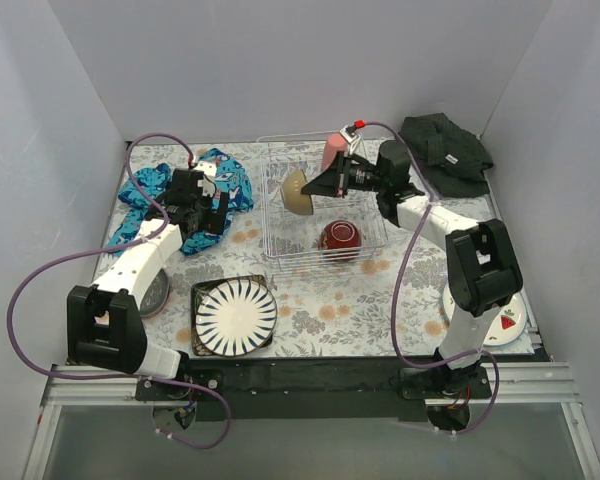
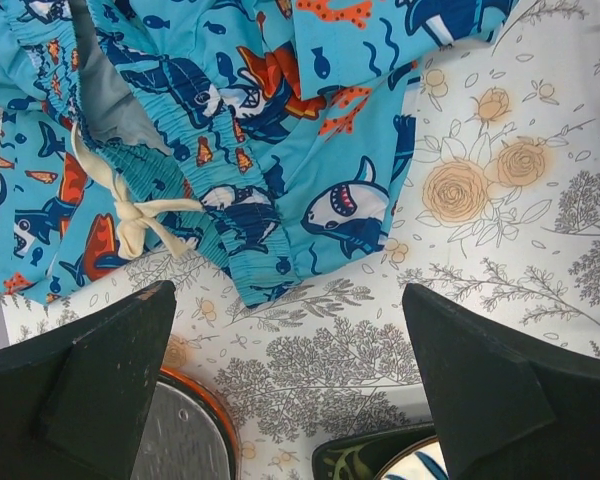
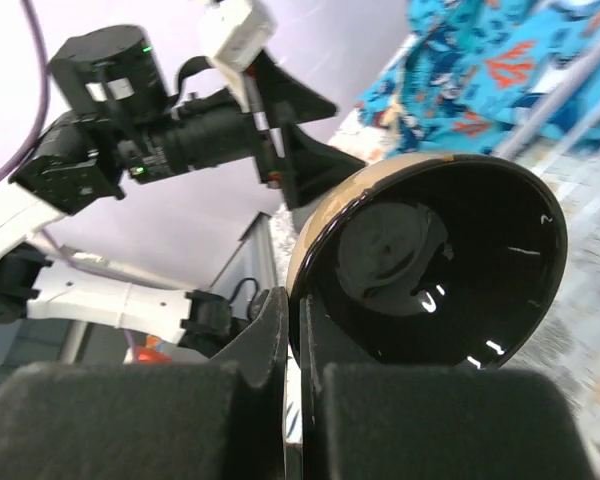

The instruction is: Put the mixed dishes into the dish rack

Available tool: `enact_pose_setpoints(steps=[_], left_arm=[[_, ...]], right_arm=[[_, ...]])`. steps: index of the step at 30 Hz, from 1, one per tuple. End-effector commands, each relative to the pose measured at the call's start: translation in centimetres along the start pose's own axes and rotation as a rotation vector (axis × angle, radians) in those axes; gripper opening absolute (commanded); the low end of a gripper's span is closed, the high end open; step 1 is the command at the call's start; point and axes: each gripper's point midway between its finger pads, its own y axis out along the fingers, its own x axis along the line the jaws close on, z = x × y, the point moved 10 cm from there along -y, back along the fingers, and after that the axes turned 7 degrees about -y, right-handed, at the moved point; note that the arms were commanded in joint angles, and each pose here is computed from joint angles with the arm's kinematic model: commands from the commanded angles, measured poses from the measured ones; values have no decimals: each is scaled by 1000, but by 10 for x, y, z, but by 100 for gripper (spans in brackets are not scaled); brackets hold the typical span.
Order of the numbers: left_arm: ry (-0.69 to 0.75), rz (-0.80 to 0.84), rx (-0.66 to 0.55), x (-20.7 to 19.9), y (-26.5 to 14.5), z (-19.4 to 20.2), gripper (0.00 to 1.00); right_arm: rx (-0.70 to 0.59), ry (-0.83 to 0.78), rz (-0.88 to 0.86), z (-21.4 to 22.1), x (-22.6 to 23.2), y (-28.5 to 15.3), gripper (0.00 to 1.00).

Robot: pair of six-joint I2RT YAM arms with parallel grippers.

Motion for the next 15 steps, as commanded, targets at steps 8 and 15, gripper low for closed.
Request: enact_pose_setpoints(steps=[8, 15], left_arm=[[70, -4, -35, 6, -6, -29, 98], [80, 4, -4, 5, -3, -15, 98]], right_arm=[[-141, 8, -123, 11, 5, 32, 1], [-131, 76, -88, 24, -17, 44, 1]])
